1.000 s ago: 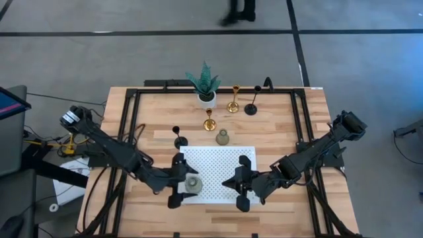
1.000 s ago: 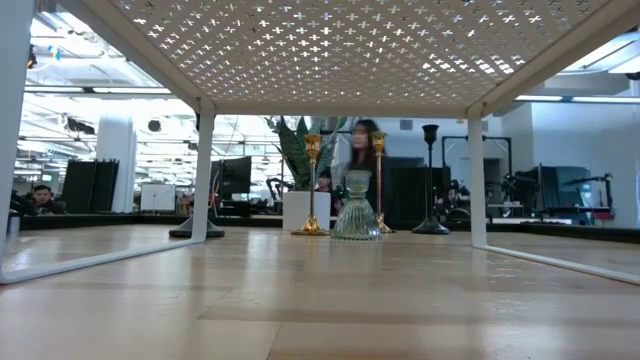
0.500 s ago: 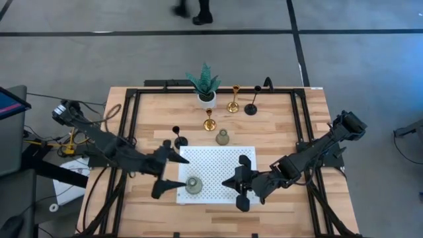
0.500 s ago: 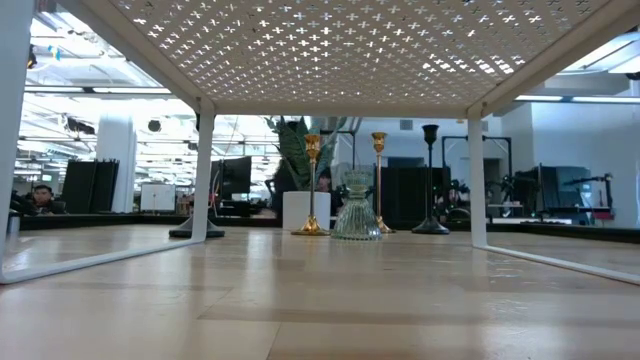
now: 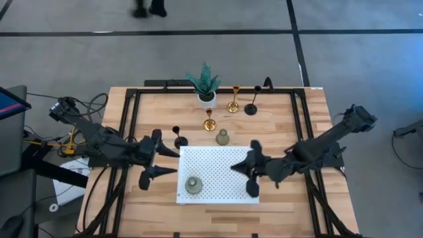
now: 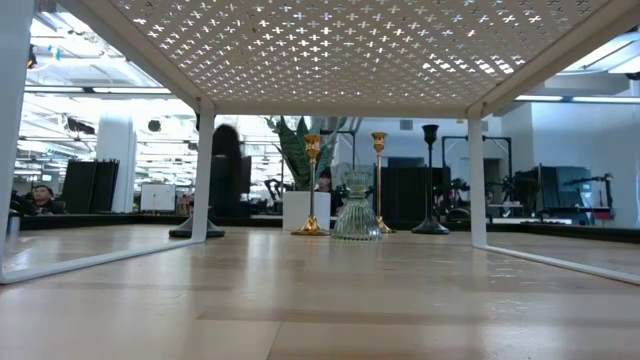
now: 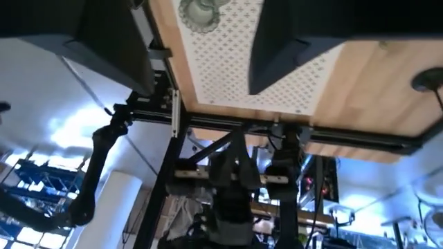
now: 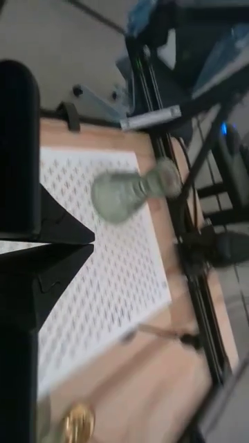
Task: Pick & Place candle stick holders
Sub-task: Put the bottom black candle holder on the shelf
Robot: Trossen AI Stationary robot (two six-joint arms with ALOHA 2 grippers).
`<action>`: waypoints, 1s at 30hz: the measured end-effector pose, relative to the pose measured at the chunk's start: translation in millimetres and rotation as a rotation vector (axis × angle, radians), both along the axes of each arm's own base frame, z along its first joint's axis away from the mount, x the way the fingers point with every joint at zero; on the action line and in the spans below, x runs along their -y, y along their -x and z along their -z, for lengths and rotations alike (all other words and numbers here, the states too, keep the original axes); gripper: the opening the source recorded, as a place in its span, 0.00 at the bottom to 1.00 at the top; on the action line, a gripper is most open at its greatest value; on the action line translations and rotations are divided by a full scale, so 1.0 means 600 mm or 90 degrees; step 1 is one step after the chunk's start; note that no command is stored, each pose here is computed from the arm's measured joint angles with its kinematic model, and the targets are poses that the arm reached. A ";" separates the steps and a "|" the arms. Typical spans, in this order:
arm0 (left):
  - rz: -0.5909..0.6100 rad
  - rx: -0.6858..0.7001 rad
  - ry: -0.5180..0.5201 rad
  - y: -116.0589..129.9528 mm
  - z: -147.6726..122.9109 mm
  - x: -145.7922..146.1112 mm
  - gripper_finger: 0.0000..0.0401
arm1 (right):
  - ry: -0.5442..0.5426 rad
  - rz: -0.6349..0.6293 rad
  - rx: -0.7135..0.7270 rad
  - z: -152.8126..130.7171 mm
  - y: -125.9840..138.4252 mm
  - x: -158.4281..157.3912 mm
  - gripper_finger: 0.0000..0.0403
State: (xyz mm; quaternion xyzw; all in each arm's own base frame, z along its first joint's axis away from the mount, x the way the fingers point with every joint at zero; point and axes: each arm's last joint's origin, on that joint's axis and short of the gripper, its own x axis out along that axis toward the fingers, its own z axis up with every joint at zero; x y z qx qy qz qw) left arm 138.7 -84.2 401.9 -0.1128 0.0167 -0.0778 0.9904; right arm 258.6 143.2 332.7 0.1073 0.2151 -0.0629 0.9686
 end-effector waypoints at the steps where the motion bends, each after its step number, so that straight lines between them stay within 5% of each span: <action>1: 0.000 -0.001 -0.010 0.003 0.000 -0.002 0.52 | 0.006 0.009 0.002 -0.006 0.008 0.004 0.00; 9: -0.109 -0.104 -0.102 0.023 0.029 -0.026 0.21 | 0.069 0.042 0.023 -0.046 0.061 0.037 0.00; 15: -0.239 -0.159 -0.182 0.031 0.048 -0.040 0.08 | 0.085 0.051 0.016 -0.063 0.095 0.062 0.00; 21: -0.307 -0.187 -0.148 0.033 0.067 -0.046 0.02 | 0.088 0.051 0.012 -0.078 0.133 0.086 0.00; 30: -0.401 -0.256 -0.156 0.018 0.161 -0.058 0.05 | 0.114 0.076 0.002 -0.092 0.192 0.126 0.00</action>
